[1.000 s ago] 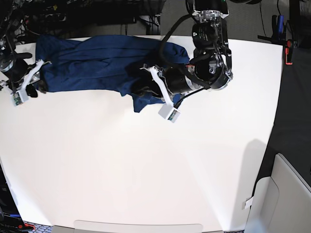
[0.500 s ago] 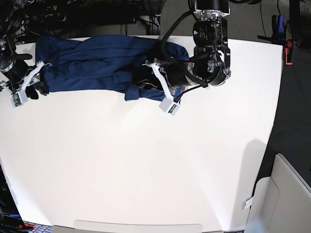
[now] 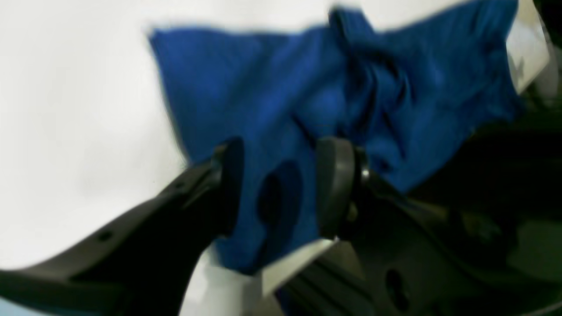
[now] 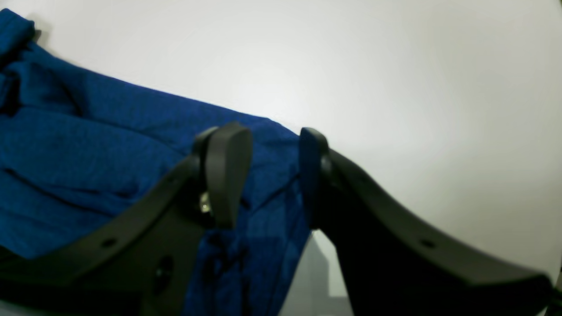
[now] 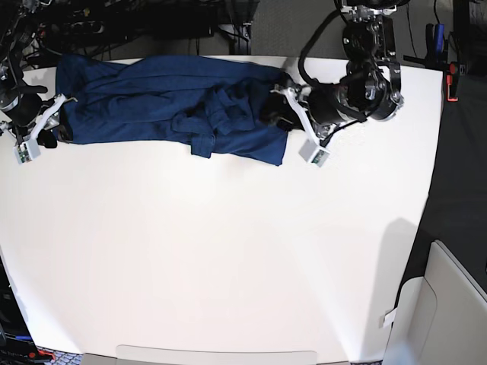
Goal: Fold the T-shirt properly
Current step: 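Fold the strip end with the left gripper toward the right gripper, then release the folded end and regrasp the strip edge with the left gripper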
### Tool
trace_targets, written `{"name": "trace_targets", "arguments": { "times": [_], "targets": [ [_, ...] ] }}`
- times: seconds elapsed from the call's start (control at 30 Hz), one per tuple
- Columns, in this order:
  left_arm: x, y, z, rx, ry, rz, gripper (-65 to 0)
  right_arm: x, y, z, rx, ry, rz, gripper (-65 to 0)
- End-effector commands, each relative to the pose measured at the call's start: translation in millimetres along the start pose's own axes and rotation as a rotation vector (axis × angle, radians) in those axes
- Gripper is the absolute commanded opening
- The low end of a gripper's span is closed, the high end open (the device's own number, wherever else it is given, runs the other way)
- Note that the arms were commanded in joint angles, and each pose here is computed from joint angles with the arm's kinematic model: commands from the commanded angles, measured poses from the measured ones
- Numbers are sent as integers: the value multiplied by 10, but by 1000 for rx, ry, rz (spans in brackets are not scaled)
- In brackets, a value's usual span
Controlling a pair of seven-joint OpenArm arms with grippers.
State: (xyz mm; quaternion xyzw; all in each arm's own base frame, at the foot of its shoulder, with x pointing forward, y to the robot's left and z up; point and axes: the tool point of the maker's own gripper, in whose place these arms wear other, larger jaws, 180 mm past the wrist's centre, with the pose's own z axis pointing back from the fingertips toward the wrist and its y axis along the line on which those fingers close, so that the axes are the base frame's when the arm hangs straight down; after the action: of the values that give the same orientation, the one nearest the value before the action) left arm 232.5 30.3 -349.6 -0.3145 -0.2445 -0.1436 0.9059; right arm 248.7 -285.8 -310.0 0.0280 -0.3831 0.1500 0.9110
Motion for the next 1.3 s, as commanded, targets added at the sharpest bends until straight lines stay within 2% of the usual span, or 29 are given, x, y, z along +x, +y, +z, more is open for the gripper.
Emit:
{"name": "trace_targets", "arguments": {
  "times": [0.0,0.3,0.4,0.5,0.63,0.67,0.73,0.97,1.03,1.2,1.27],
  "targets": [
    [131,-82,2,-28,-40,-25,-389,136,-36,42,-6,-45,16,-443],
    [27,-308,-426,-140,66,-30,-389,131,-16,40,-2,-46,16,-443],
    [8,-409,-508,-169,72,-52,-395,132,-15,44,-1,-46,17,-443],
    [-8,-463,-519,-183,80,-69,-453,136,-16,47,-1,-48,16,-444],
    [-106,-493,-477,-206,122,-176,-619,129,-21,45,-3,-45,16,-444],
    [-103,-480,-441,-199,124,-199,-642,135,-22,44,-3,-47,16,-444],
    [-74,-539,-368,-204,102,-235,-637,136,-25,42,-3,-47,15,-444],
    [-213,-802,-248,-331,75,-235,-619,190,-43,32,-7,-60,16,-444],
    [-272,-913,-271,-367,93,-245,-619,201,-46,32,-8,-63,17,-444],
    [-381,-937,-275,-380,137,-275,-617,203,-70,7,-7,-64,6,-443],
    [-472,-980,-284,-393,171,-302,-597,175,-79,-5,-6,-57,-2,-443]
  ]
}}
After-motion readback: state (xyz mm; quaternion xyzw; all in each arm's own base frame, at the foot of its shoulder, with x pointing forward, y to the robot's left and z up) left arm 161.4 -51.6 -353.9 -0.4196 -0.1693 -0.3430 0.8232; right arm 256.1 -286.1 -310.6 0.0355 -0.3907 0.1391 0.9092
